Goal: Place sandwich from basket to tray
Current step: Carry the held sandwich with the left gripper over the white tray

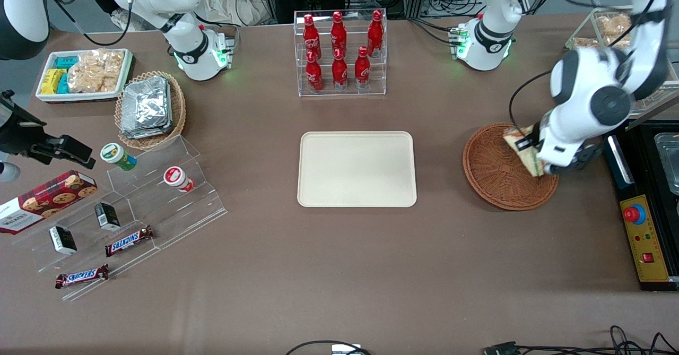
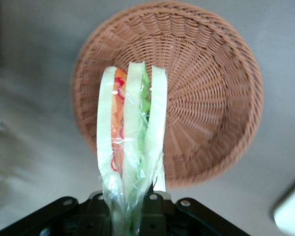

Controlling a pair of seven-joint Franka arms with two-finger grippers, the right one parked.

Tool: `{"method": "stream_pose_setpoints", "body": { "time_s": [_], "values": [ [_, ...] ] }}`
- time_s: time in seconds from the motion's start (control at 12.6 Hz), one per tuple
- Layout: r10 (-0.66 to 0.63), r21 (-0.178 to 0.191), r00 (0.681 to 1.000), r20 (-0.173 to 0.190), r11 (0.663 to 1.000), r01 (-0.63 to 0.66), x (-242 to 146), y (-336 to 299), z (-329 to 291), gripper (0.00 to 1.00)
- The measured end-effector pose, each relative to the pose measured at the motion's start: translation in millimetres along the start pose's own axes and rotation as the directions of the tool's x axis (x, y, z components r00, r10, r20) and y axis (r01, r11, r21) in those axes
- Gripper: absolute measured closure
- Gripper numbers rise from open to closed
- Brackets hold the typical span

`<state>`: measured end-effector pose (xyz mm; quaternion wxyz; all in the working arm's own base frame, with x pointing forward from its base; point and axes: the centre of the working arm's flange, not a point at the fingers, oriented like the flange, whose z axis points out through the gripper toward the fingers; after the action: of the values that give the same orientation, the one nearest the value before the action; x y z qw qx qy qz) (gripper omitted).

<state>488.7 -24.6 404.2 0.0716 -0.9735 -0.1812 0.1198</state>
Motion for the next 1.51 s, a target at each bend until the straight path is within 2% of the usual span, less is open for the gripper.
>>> {"method": "stream_pose_setpoints", "body": {
  "time_s": [0.16,0.4,0.48,0.63,0.71,0.79,0.95,1.11,1.19,1.35,1.43,1.51],
  "values": [
    [0.041,0.009,0.999,0.015,0.999,-0.041,-16.5,-15.1,-69.2,0.81],
    [0.109,0.000,0.994,0.009,0.994,-0.109,-36.8,-29.7,-160.1,0.81],
    [0.125,-0.017,0.992,0.005,0.992,-0.125,-44.4,-29.2,-181.1,0.81],
    [0.144,-0.077,0.990,-0.003,0.987,-0.144,-59.4,-7.3,-205.7,0.81],
    [0.134,-0.105,0.991,0.002,0.986,-0.133,-65.8,12.3,-210.7,0.81],
    [0.133,-0.114,0.991,0.007,0.985,-0.131,-72.4,36.6,-213.5,0.81],
    [0.153,-0.100,0.988,0.014,0.983,-0.151,-85.3,95.7,-213.4,0.81],
    [0.162,-0.087,0.986,0.043,0.984,-0.158,-98.9,160.0,-202.4,0.81],
    [0.160,-0.087,0.985,0.060,0.984,-0.155,-108.3,194.6,-194.8,0.81],
    [0.155,-0.108,0.984,0.089,0.983,-0.145,-123.4,257.0,-178.9,0.81],
    [0.165,-0.108,0.982,0.090,0.982,-0.155,-127.4,278.4,-170.7,0.81],
    [0.184,-0.093,0.980,0.074,0.980,-0.177,-131.3,293.9,-162.7,0.81]
  ]
}}
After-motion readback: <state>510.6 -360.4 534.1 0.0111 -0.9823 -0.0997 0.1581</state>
